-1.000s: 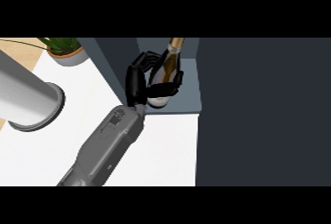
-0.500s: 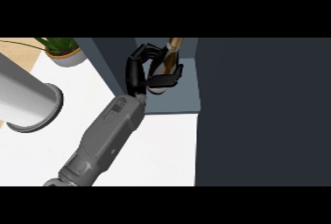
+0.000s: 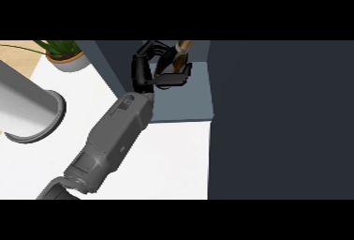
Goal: Pick up the wine, place it into the cabinet and close the cabinet
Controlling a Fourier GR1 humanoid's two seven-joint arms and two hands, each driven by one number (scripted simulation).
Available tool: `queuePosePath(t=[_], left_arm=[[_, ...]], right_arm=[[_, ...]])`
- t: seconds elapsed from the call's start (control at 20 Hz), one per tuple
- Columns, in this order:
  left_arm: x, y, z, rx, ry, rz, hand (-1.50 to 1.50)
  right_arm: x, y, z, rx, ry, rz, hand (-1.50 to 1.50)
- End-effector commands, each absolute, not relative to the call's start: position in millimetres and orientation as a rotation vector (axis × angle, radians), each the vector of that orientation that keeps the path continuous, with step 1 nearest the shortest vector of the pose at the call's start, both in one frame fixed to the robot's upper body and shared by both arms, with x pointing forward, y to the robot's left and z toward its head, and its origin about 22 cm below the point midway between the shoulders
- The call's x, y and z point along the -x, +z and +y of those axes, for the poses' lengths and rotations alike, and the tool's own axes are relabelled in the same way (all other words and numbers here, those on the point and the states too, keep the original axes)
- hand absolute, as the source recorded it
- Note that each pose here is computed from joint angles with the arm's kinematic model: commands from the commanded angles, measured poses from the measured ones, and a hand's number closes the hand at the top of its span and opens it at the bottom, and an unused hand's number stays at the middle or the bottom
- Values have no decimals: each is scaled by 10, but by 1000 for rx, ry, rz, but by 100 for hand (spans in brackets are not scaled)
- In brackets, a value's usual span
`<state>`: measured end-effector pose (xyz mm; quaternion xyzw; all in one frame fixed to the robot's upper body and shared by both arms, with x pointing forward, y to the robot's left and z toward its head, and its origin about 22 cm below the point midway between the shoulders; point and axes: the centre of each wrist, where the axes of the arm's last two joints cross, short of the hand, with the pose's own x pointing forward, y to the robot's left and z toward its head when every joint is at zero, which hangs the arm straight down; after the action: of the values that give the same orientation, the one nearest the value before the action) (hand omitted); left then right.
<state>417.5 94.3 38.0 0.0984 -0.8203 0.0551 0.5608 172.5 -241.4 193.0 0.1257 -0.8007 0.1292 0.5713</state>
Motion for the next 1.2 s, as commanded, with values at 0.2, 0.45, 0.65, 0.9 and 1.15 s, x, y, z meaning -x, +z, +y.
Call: queuePosePath(t=[0.2,0.45,0.65,0.9,1.15], left_arm=[[-4327,547,916,-197,292,-1837,150],[-4253,301,1047,-138,364,-1812,150],[-4218,140,1207,-144,356,-1814,150],[-4282,255,1114,-172,328,-1821,150],[-4241,172,1075,-237,279,-1818,-150]], right_arm=[[-1592,1953,-2400,-335,321,-1921,-150],[-1509,1930,-2435,-359,306,-1920,-150],[-1593,1913,-2444,-332,325,-1908,-150],[-1557,2030,-2392,-343,362,-1926,-150],[-1756,1945,-2377,-338,332,-1910,-150]])
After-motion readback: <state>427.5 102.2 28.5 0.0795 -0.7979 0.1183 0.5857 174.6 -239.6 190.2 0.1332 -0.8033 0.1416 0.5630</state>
